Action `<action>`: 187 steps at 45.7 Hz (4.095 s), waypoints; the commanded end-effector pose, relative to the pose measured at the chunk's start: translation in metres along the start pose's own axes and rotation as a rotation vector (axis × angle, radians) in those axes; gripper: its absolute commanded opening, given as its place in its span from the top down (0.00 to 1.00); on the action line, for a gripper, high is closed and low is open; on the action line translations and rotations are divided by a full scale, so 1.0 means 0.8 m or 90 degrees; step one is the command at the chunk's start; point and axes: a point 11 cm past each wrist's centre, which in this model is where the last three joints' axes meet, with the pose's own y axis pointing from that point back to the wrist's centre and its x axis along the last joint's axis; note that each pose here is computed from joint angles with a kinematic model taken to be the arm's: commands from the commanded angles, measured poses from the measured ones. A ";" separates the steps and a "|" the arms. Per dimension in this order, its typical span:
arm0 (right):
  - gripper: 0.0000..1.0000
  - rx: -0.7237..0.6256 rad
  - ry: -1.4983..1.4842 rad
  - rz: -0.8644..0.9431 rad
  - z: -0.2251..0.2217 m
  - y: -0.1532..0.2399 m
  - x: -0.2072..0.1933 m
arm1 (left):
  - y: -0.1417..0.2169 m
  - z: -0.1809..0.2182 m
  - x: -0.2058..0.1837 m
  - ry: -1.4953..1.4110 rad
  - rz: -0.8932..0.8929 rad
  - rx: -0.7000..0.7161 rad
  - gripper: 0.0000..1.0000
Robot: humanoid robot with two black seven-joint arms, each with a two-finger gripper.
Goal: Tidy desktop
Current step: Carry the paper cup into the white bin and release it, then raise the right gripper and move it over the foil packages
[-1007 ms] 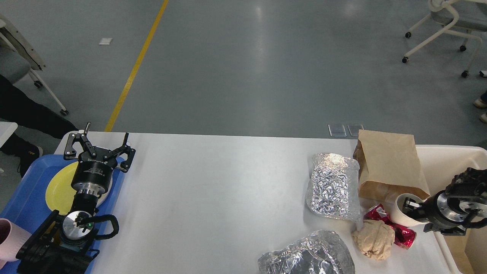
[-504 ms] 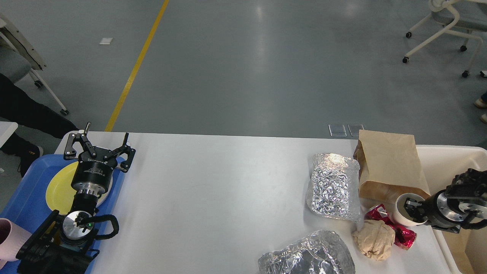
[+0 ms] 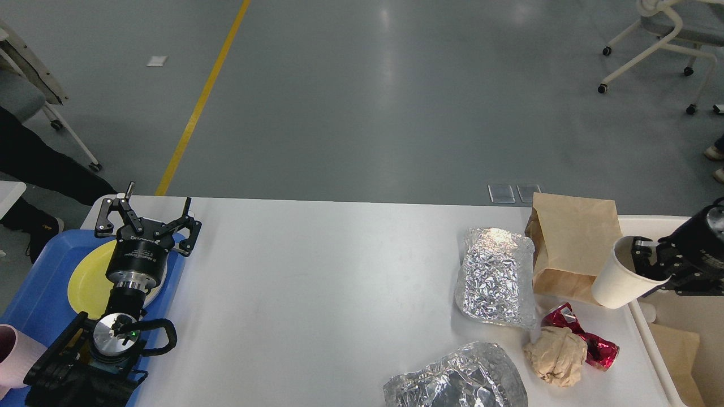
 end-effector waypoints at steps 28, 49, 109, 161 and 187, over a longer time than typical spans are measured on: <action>1.00 -0.091 -0.182 0.104 0.130 0.044 -0.021 | 0.000 0.000 0.000 0.000 0.000 0.000 0.04; 1.00 -0.166 -0.311 0.309 0.258 -0.109 -0.001 | 0.001 0.000 0.001 0.000 0.001 0.000 0.04; 0.00 -0.211 -0.229 0.461 0.232 -0.294 -0.040 | 0.001 0.000 0.001 0.000 0.001 0.000 0.04; 0.00 -0.085 0.147 0.133 -0.101 0.058 0.054 | 0.001 0.000 0.001 0.000 0.001 0.000 0.04; 0.00 -0.048 0.387 0.028 -0.232 0.179 -0.145 | 0.000 0.000 0.000 0.000 0.000 0.000 0.04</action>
